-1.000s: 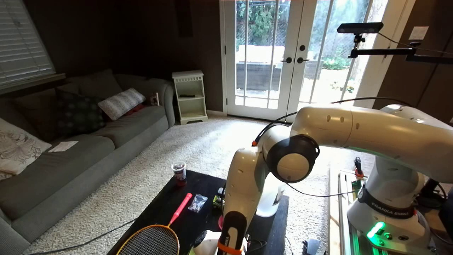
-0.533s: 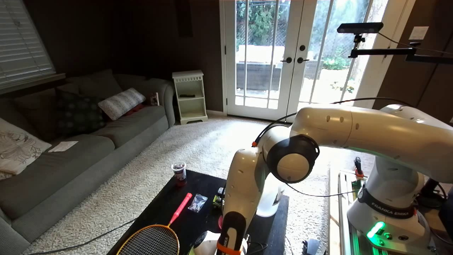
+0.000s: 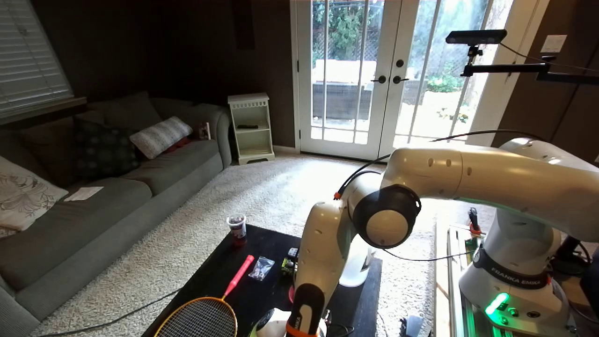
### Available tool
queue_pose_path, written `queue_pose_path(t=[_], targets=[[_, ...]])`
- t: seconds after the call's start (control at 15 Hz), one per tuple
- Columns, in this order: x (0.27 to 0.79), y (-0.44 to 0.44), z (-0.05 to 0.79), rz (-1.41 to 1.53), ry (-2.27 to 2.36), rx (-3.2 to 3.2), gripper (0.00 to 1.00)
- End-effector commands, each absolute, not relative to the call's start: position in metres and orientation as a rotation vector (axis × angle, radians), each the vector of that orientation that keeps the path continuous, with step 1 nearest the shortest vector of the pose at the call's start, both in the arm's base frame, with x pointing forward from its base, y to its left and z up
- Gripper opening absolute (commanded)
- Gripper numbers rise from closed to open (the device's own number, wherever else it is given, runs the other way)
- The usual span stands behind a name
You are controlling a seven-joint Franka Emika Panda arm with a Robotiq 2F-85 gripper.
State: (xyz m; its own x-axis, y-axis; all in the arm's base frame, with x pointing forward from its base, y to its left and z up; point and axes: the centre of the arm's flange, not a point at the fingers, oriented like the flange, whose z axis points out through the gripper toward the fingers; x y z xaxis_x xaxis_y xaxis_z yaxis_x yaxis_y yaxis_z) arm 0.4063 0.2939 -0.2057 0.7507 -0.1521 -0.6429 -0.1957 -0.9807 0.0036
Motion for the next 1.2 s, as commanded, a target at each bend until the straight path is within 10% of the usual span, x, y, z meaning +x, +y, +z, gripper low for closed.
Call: queue_pose_path(t=[0.0, 1.13], targets=[[0.4131, 0.2994, -0.2170, 1.073, 0.316, -2.848, 1.00], [0.4196, 0.3000, -0.2229, 1.106, 0.333, -2.840, 0.98]])
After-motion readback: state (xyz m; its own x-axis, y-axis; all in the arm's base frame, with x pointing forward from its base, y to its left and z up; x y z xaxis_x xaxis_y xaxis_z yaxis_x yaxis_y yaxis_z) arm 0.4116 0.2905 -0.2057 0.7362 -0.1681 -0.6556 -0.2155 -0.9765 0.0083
